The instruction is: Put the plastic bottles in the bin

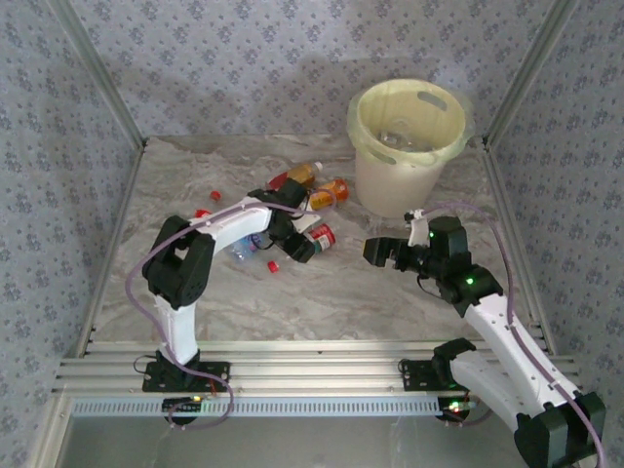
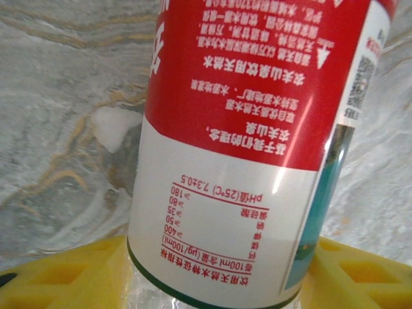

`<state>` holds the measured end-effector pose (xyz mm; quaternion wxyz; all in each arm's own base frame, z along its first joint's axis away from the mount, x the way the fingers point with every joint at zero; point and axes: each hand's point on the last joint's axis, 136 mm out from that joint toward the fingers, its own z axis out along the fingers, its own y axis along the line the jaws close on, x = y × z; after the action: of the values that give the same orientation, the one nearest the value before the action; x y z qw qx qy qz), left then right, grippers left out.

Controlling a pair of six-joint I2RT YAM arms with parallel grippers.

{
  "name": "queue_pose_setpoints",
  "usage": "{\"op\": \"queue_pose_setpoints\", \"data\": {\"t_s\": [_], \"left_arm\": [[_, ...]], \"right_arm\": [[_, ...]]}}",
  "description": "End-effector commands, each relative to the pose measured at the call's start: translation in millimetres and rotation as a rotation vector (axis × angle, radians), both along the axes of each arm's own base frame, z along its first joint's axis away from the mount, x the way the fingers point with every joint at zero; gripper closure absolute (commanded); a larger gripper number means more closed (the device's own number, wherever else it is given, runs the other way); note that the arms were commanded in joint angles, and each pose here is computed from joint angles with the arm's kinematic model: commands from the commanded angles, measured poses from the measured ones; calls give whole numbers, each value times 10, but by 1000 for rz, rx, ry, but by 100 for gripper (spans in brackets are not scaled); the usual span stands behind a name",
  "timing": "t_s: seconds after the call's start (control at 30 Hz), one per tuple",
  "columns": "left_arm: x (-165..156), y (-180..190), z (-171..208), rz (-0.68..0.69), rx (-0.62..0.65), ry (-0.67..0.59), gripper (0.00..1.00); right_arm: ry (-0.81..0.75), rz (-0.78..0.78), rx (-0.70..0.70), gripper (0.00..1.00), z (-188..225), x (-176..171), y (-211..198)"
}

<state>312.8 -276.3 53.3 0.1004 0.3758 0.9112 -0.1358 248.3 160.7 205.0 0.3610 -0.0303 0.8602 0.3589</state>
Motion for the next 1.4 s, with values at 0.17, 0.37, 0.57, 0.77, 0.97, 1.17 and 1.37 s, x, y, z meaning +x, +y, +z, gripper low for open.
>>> {"op": "queue_pose_setpoints", "data": {"t_s": [0.17,0.37,0.57,0.77,0.97,1.17,1.37], "left_arm": [[-205,-422,551,149,-390,79,39],[-264,-562,873,232,-575,90,39],[-437,-792,1154,221,-680,92,39],[-608,-926,1272,193,-702,81,39],[-690,-937,1331,189,-735,83,40],[-737,-954,1349,177,-733,76,40],[-735,-967,1363,172,-739,72,40]], "right_arm": [[94,-122,191,1,-16,176,67],[120,-165,271,1,-12,311,122],[121,-126,287,0,8,435,367],[113,-121,273,0,3,577,537],[111,-120,283,8,-1,684,607],[97,-119,278,24,43,722,612],[91,-112,283,34,82,714,619]]}}
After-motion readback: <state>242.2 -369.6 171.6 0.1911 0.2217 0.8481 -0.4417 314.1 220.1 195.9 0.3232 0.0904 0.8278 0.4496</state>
